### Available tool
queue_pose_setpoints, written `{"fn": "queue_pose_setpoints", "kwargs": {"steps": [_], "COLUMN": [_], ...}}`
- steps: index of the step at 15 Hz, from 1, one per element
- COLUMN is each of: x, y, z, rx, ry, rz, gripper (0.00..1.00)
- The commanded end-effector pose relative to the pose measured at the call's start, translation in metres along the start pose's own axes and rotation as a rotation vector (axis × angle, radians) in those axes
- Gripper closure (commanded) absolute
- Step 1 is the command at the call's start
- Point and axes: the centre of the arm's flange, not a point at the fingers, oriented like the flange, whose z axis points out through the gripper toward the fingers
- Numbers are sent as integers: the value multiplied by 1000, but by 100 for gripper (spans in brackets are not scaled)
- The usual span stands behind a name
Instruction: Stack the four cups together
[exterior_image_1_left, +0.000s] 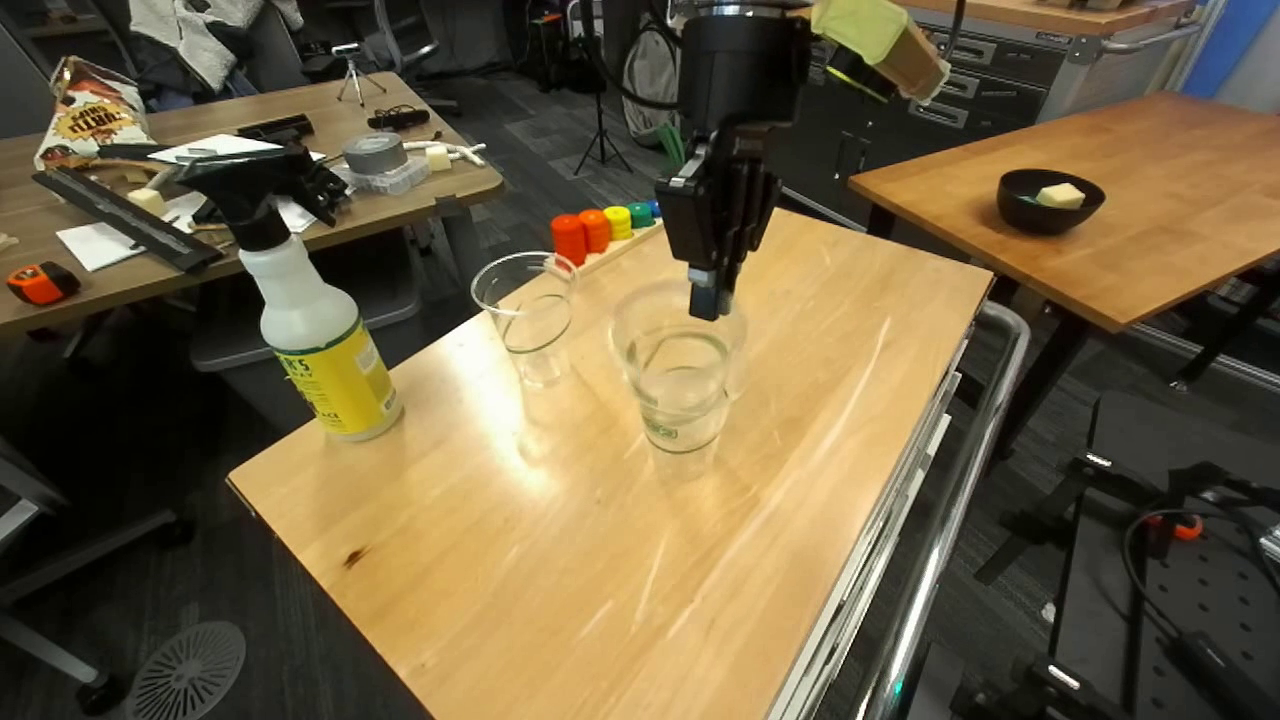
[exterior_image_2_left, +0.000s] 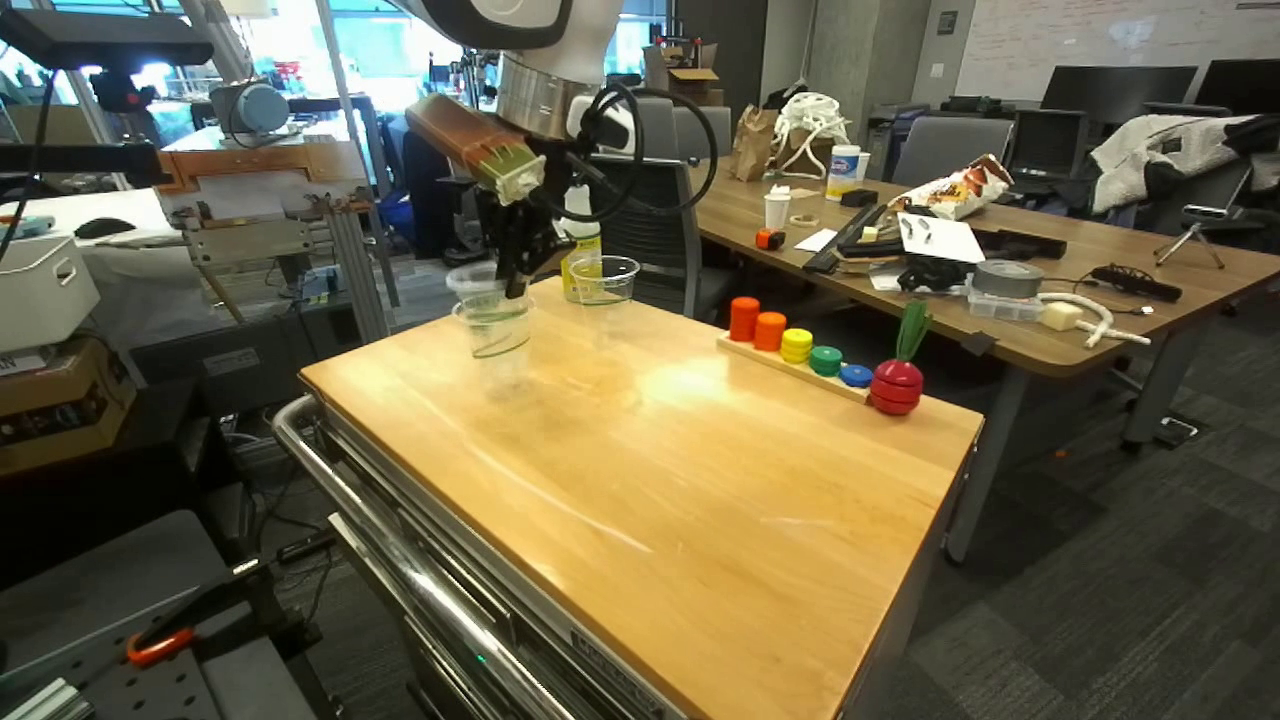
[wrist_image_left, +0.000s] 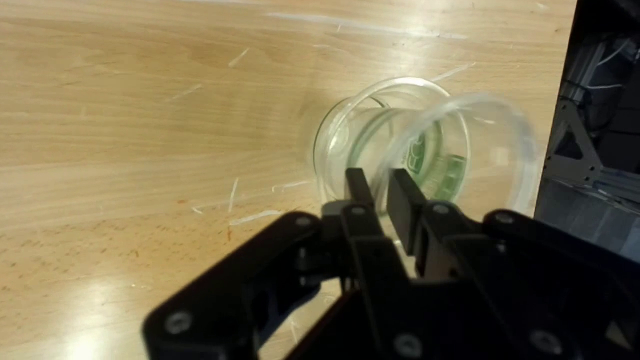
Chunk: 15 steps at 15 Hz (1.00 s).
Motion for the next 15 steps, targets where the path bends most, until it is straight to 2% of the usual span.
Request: {"fn": "queue_pose_setpoints", "kwargs": {"steps": [1, 6, 8, 15], "x": [2, -7, -6, 2], "y": [-8, -3, -2, 5], "z": [-12, -18, -13, 20], "rx": [7, -20, -30, -79], "ry": [36, 69, 62, 11], "rz": [-16, -28, -28, -38], "gripper": [49, 11, 0, 0]}}
